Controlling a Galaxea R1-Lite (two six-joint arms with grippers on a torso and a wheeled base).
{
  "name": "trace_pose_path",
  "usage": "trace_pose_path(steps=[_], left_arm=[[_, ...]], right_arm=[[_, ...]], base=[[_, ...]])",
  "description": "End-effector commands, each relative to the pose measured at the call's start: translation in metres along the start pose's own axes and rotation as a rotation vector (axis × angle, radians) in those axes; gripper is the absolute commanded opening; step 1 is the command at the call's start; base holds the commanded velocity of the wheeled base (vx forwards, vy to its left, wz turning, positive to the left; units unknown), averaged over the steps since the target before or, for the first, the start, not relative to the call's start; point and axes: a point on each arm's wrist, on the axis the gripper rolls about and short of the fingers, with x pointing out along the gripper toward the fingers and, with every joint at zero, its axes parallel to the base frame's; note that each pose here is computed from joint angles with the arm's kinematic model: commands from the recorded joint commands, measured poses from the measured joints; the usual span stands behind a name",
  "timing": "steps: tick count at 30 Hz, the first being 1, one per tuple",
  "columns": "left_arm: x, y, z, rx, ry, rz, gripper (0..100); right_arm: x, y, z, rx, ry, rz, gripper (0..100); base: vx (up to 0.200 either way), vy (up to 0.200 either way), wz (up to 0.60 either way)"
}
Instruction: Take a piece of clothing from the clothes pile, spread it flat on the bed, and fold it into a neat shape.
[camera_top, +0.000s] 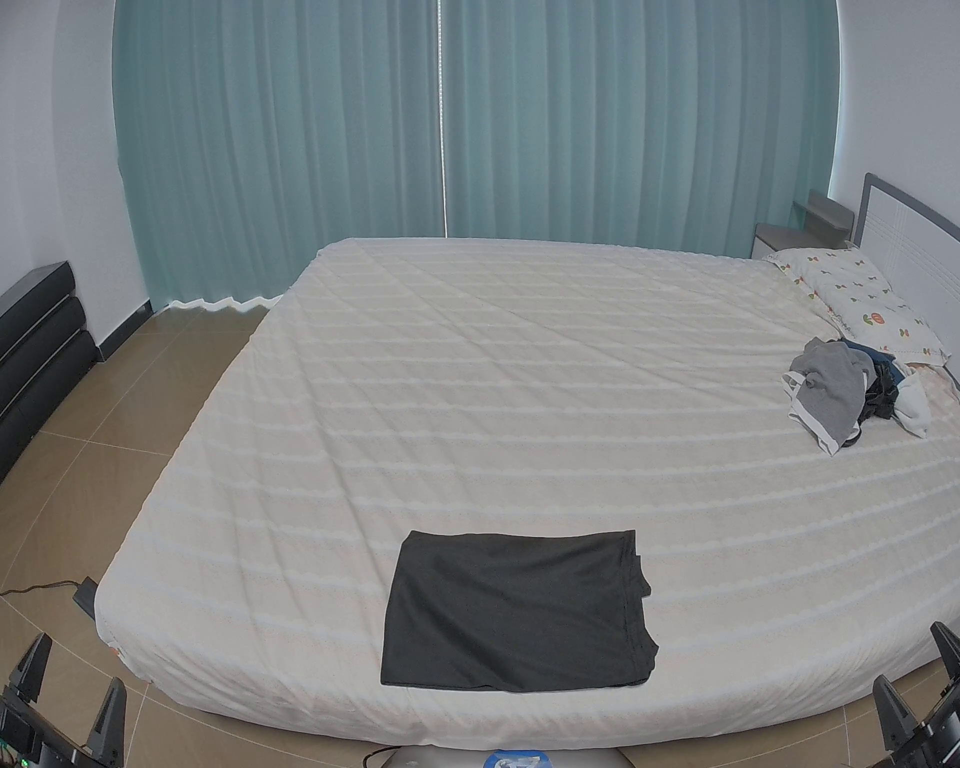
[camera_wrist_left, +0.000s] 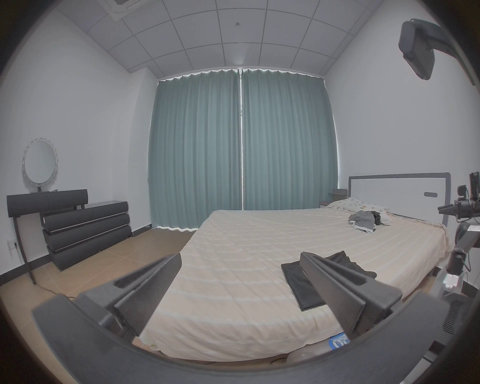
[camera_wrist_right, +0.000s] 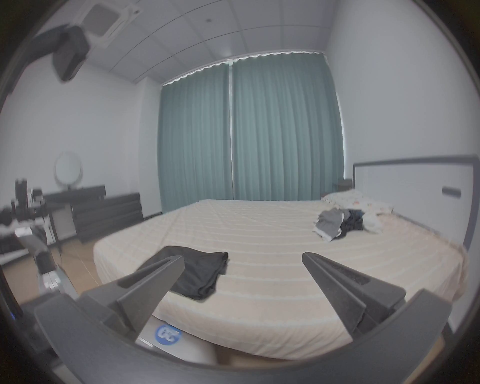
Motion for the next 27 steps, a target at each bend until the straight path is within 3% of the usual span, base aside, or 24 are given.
trace_pose_path(steps=[1, 3, 5, 7, 8, 10, 14, 18, 22, 24, 27], left_arm=[[-0.0004, 0.0026, -0.0014, -0.024, -0.010, 0.116, 100], [-0.0004, 0.0032, -0.0019, -0.013, -0.007, 0.147, 100], [-0.0004, 0.0030, -0.0019, -0.013, -0.007, 0.136, 100], [-0.0004, 0.0021, -0.0017, -0.016, -0.006, 0.097, 100], [-0.0002, 0.0009, -0.0017, -0.007, -0.005, 0.041, 100], [-0.0002, 0.0001, -0.0018, 0.013, -0.003, 0.005, 100], [-0.0003, 0.0000, -0.0019, 0.015, 0.000, 0.001, 100], [-0.0003, 0.0003, -0.0017, 0.001, -0.006, 0.016, 100], [-0.0001, 0.0019, -0.0025, 0.005, -0.010, 0.085, 100], [-0.0002, 0.0032, -0.0024, -0.001, -0.011, 0.147, 100], [-0.0004, 0.0031, 0.0020, 0.001, -0.051, 0.140, 100]], right_arm=[[-0.0009, 0.0003, 0.0000, -0.037, -0.014, 0.001, 100], [-0.0009, 0.0005, 0.0000, -0.137, -0.015, 0.011, 100], [-0.0009, 0.0007, 0.0000, -0.154, -0.015, 0.016, 100], [-0.0009, 0.0004, 0.0000, -0.143, -0.014, 0.008, 100], [-0.0010, 0.0002, 0.0001, -0.103, -0.002, 0.008, 100], [-0.0010, 0.0003, 0.0001, -0.018, -0.002, 0.009, 100], [-0.0007, -0.0002, 0.0001, 0.010, -0.011, -0.017, 100], [-0.0010, -0.0010, 0.0005, 0.003, -0.014, -0.052, 100], [-0.0008, -0.0011, 0.0001, -0.021, -0.012, -0.058, 100], [-0.0002, -0.0010, 0.0016, -0.064, -0.043, -0.041, 100], [0.0028, -0.0012, 0.0003, -0.082, -0.099, -0.031, 100]], base=[[0.000, 0.000, 0.00], [0.000, 0.000, 0.00], [0.000, 0.000, 0.00], [0.000, 0.000, 0.00], [0.000, 0.000, 0.00], [0.000, 0.000, 0.00], [0.000, 0.000, 0.00], [0.000, 0.000, 0.00], [0.000, 0.000, 0.00], [0.000, 0.000, 0.00], [0.000, 0.000, 0.00]])
